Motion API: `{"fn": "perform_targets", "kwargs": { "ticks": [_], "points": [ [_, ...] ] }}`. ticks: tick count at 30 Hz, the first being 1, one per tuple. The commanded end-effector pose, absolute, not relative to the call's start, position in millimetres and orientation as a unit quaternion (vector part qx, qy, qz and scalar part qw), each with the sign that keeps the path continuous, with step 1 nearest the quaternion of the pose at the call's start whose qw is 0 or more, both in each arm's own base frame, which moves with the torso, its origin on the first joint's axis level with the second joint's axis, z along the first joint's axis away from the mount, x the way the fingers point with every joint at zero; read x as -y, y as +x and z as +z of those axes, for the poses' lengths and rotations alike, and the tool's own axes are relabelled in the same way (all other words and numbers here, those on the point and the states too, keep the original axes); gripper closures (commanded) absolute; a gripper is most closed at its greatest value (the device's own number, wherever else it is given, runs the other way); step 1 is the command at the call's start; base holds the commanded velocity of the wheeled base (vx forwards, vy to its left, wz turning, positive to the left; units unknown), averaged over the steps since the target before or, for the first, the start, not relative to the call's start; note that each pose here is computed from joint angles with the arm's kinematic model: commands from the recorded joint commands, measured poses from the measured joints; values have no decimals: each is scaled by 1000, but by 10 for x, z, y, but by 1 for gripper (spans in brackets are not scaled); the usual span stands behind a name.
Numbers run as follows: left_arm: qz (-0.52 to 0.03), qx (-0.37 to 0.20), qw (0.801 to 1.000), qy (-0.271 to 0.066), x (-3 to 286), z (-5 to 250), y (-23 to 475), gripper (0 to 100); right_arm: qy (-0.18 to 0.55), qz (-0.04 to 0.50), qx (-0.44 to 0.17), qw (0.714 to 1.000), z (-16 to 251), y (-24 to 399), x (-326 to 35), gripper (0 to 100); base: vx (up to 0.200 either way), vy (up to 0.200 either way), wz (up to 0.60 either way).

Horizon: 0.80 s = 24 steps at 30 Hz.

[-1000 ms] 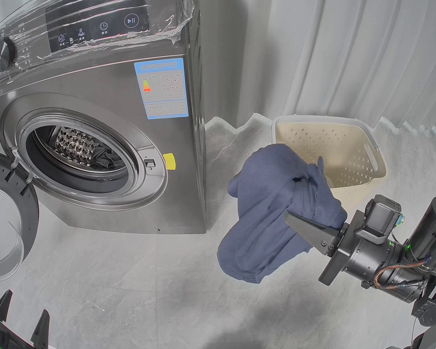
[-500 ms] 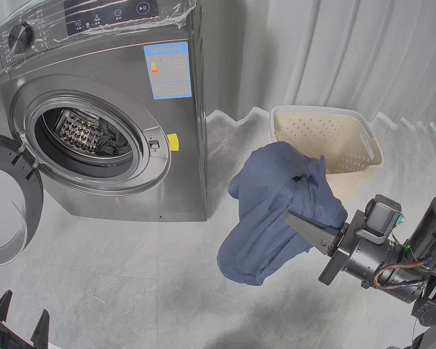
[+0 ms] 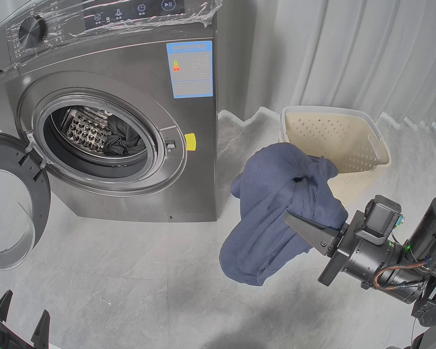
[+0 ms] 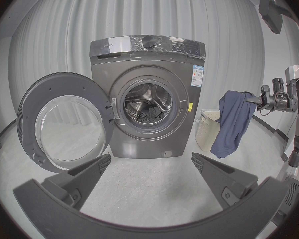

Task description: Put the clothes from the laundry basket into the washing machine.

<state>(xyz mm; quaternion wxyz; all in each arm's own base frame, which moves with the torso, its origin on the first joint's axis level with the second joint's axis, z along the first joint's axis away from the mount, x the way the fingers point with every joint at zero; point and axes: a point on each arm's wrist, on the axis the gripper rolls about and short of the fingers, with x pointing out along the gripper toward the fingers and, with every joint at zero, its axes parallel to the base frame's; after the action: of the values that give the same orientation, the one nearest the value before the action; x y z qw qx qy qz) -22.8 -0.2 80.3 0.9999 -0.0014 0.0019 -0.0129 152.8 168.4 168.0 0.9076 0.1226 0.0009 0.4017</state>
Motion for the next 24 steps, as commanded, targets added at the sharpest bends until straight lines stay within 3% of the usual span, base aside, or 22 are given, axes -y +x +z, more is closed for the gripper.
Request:
{"fn": "perform_targets", "kwargs": {
  "ticks": [1,11,20,24],
  "points": [
    [-13,-6,1000,-2,2,761,-222,0,122,403,-1,907,1679,1519,-1691,100,0,200,0],
    [-13,-6,1000,-2,2,761,-222,0,122,399,0,909,1683,1525,-1691,100,0,20,0],
    [-13,-6,1000,-2,2,761,-222,0,112,394,2,912,1678,1541,-1677,100,-200,0,0],
    [-12,-6,1000,-2,2,761,-222,0,112,394,2,912,1678,1541,-1677,100,0,0,0]
  ]
}}
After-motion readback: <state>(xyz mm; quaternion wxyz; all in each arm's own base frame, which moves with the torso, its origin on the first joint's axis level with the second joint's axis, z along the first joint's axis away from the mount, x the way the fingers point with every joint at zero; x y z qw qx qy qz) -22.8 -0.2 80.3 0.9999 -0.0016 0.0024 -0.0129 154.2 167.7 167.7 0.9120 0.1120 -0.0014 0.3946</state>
